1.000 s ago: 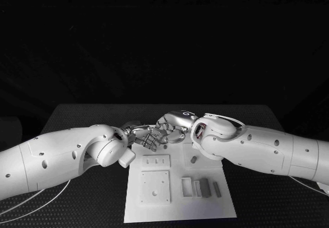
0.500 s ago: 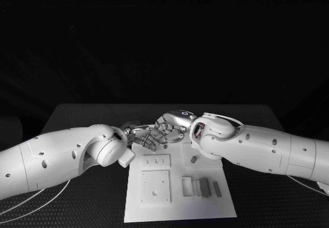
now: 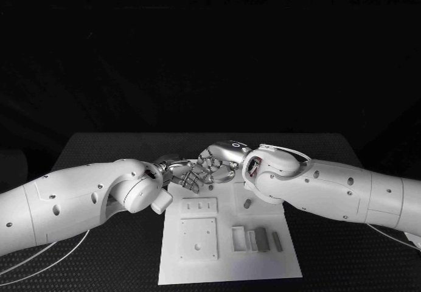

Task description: Assemble the parts on the task board

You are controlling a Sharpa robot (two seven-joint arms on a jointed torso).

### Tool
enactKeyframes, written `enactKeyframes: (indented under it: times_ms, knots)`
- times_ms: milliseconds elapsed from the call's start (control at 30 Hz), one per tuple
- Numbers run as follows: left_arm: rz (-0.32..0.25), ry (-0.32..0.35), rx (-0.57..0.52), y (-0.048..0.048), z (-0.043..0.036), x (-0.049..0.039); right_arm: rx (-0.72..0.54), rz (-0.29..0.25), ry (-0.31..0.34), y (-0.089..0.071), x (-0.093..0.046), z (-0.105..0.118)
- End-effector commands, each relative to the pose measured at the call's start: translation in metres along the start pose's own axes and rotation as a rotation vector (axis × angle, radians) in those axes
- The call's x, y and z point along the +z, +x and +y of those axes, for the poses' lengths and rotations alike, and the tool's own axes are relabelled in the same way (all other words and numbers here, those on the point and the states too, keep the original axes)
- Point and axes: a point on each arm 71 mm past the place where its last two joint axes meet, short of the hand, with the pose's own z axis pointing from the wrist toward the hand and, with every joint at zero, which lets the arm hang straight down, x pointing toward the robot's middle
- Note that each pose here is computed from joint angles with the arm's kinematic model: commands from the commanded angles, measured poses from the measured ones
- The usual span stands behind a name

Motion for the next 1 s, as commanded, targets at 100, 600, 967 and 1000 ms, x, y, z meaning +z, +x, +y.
enactKeyframes:
  times_ms: [100, 600, 967, 1000]
  knots:
    - [0.029, 0.029, 0.011, 0.0037, -0.0045, -0.0008, -0.007, 0.024, 0.02, 0.0027, -0.0015, -0.0065]
    - [0.025, 0.011, 0.011, -0.001, -0.0012, -0.0019, 0.013, 0.021, 0.03, 0.0028, -0.0037, -0.0099]
    - [0.024, -0.008, -0.003, 0.0003, -0.0005, -0.0018, 0.022, 0.02, 0.028, 0.003, -0.0041, -0.0093]
    - [0.023, -0.008, -0.006, 0.0003, -0.0004, -0.0019, 0.022, 0.019, 0.028, 0.003, -0.0041, -0.0094]
